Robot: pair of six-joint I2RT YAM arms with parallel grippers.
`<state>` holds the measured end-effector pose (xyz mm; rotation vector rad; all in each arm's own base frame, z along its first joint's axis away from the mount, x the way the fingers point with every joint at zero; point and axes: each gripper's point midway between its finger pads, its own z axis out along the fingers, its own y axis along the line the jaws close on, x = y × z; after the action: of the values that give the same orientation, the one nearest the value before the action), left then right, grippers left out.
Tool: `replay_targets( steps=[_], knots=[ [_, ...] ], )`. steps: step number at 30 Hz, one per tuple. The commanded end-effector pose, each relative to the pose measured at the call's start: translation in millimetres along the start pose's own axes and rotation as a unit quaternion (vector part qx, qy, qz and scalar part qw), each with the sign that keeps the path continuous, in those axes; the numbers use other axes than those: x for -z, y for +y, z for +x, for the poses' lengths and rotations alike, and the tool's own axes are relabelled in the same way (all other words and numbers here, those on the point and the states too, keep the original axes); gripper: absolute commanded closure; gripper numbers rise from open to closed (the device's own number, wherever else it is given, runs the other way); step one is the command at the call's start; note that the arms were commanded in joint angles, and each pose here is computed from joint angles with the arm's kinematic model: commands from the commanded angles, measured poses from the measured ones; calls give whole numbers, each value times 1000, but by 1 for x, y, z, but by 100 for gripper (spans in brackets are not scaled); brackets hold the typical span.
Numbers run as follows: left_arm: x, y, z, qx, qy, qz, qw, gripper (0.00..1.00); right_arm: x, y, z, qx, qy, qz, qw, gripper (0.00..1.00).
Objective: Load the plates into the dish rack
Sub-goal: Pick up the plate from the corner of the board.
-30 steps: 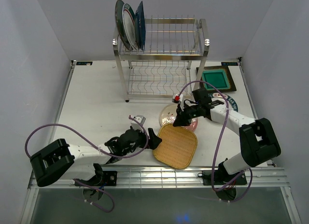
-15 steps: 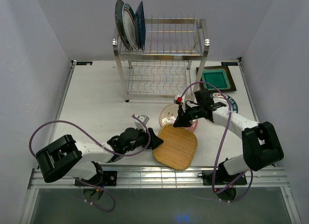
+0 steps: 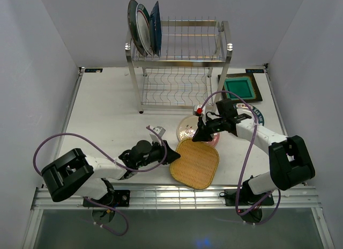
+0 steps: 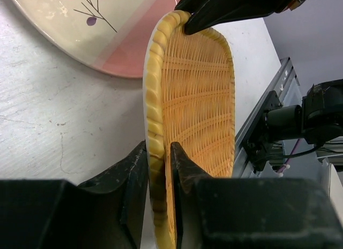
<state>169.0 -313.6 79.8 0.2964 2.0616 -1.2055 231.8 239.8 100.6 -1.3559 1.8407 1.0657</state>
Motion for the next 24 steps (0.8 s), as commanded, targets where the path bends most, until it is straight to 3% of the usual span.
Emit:
replay_targets(
  steps=[1,4,9,14,15,18,20,24],
  knots=[
    [2,-7,-1,3,0,23,1000,71,4,7,-16,27,-28,-13,999,92],
    [1,-8,0,3,2,27,1000,78,4,8,-16,27,-30,-16,999,92],
    [-1,-9,2,5,9,31,999,80,5,10,-17,30,-31,-21,999,92],
    [-1,-9,3,4,10,30,999,100,5,11,-16,31,-32,-21,999,92],
    [-1,-8,3,3,9,29,1000,100,5,11,-16,32,-31,-21,999,92],
    [1,-7,-1,3,-2,24,1000,100,6,9,-15,31,-31,-19,999,82],
    [4,-4,-3,2,-10,18,1000,100,5,9,-15,30,-30,-20,999,69],
    [12,-3,-8,0,-25,11,1000,100,5,8,-14,29,-30,-20,999,60]
  ],
)
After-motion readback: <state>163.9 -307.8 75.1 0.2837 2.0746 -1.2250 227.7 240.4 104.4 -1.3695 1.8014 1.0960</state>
